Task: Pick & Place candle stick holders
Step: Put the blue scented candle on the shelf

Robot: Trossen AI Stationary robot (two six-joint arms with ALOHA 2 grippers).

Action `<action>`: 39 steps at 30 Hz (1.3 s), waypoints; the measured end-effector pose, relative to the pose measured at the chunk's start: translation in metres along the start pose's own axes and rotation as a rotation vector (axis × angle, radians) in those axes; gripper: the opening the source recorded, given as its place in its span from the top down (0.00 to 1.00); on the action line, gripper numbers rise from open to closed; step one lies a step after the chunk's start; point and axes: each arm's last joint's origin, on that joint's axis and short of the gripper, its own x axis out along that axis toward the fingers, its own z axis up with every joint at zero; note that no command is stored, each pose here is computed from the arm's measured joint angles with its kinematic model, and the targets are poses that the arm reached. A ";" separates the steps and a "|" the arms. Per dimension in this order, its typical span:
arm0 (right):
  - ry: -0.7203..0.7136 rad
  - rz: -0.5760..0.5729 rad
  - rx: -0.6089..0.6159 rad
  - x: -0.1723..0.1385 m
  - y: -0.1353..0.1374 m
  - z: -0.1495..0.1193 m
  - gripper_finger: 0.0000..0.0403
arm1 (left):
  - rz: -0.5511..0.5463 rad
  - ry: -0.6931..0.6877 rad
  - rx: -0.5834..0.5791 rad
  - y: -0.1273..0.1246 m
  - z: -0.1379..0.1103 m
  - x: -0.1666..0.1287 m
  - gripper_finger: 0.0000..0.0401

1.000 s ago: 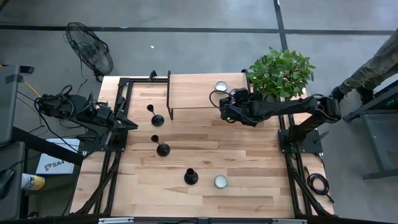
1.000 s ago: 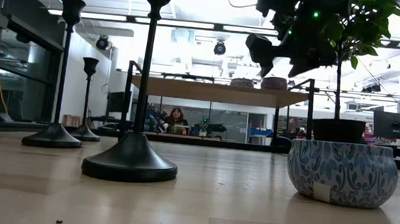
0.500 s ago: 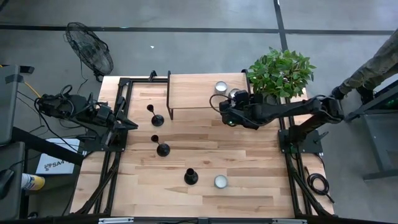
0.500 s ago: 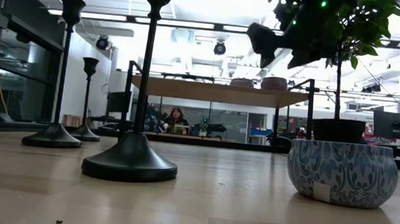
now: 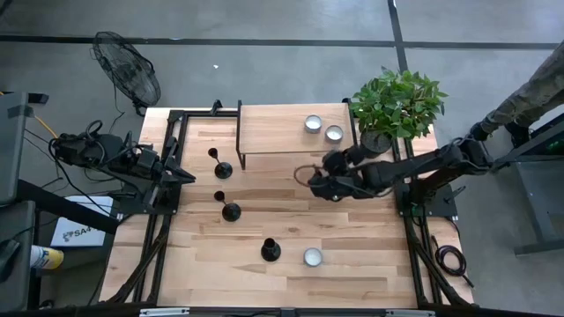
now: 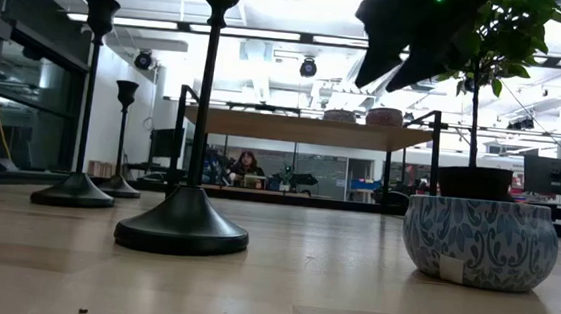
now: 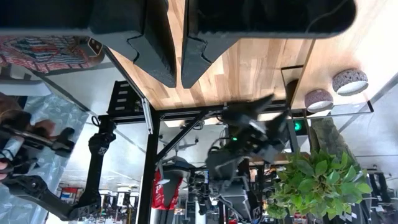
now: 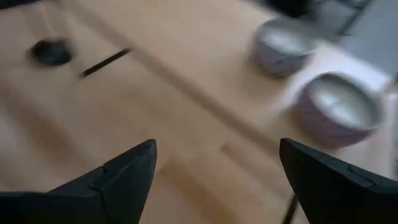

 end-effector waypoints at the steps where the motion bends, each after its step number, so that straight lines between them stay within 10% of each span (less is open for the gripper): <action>1: 0.013 0.035 -0.012 -0.004 0.003 -0.002 0.18 | 0.000 0.000 0.000 0.000 0.000 0.000 0.94; 15: 0.192 0.376 -0.087 -0.064 0.048 -0.057 0.18 | 0.000 0.000 0.000 0.000 0.000 0.000 0.94; 39: 0.330 0.517 -0.252 -0.103 0.106 -0.177 0.18 | 0.000 0.000 0.000 0.000 0.000 0.000 0.94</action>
